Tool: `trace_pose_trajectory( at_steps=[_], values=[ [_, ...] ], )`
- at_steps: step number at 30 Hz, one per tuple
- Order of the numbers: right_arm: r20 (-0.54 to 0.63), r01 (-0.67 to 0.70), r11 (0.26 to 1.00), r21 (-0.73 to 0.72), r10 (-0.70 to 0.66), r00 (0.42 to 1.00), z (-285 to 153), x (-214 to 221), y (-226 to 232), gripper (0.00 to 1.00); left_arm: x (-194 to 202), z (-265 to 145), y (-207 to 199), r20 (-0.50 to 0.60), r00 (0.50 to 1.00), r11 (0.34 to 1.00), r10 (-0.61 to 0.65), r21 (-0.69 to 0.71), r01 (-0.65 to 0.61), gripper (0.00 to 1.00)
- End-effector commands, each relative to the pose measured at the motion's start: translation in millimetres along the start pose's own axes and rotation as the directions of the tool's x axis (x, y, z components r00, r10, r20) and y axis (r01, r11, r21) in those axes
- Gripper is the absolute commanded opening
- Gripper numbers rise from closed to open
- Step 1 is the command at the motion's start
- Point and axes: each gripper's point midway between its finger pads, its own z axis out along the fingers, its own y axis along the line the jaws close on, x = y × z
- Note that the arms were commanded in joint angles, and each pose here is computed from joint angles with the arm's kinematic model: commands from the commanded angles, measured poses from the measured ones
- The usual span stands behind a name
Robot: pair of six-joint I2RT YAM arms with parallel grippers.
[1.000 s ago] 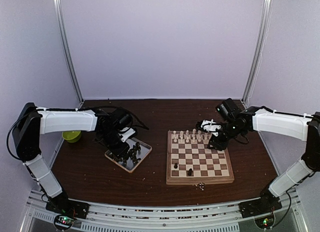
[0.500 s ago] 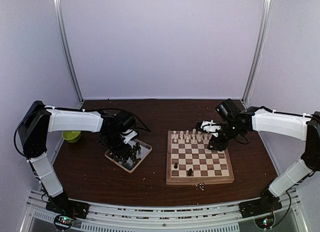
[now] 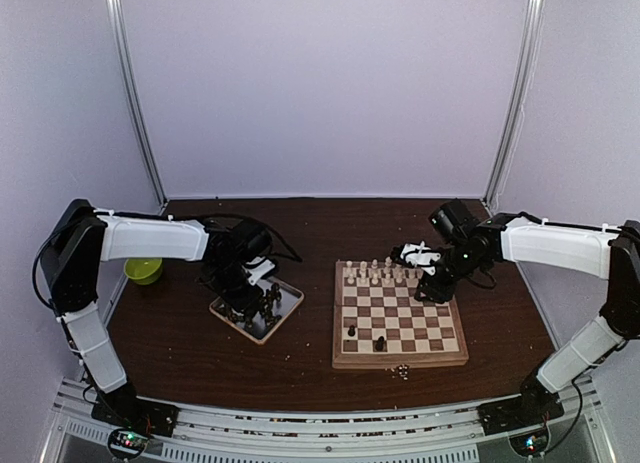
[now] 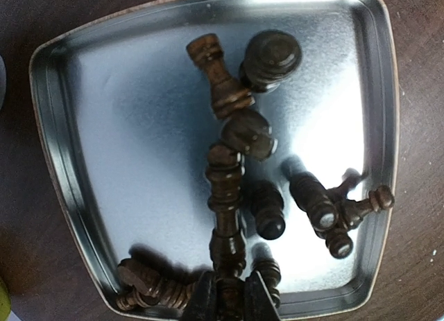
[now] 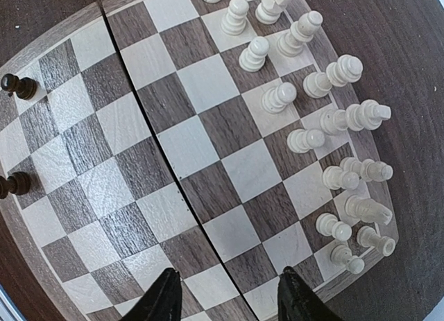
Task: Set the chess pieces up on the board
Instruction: Pick up the bishop from the storage box, then place the bishop on the chessboard.
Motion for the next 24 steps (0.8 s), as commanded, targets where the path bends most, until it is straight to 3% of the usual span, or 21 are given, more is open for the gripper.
trace_pose_trajectory(
  at_steps=[1,8,18,24],
  values=[
    [0.010,0.008,1.000,-0.010,-0.008,1.000,-2.6,-7.4,-0.5,0.48,-12.1,-25.5,0.2,0.078,0.997,0.996,-0.010,0.086,0.004,0.00],
    [0.011,0.009,1.000,-0.012,-0.008,1.000,-3.3,-7.6,0.1,0.49,-22.1,-47.2,-20.4,0.182,0.983,0.966,0.017,0.249,-0.063,0.00],
    [0.014,0.010,1.000,-0.016,-0.010,1.000,-4.3,-8.0,1.0,0.49,-25.5,-47.8,-32.9,0.220,0.975,0.945,0.014,0.316,-0.085,0.00],
    [0.015,0.011,1.000,-0.019,-0.011,1.000,-4.5,-8.4,1.7,0.49,-42.0,-73.0,-53.9,0.330,0.944,0.894,-0.001,0.424,-0.148,0.00]
  ],
)
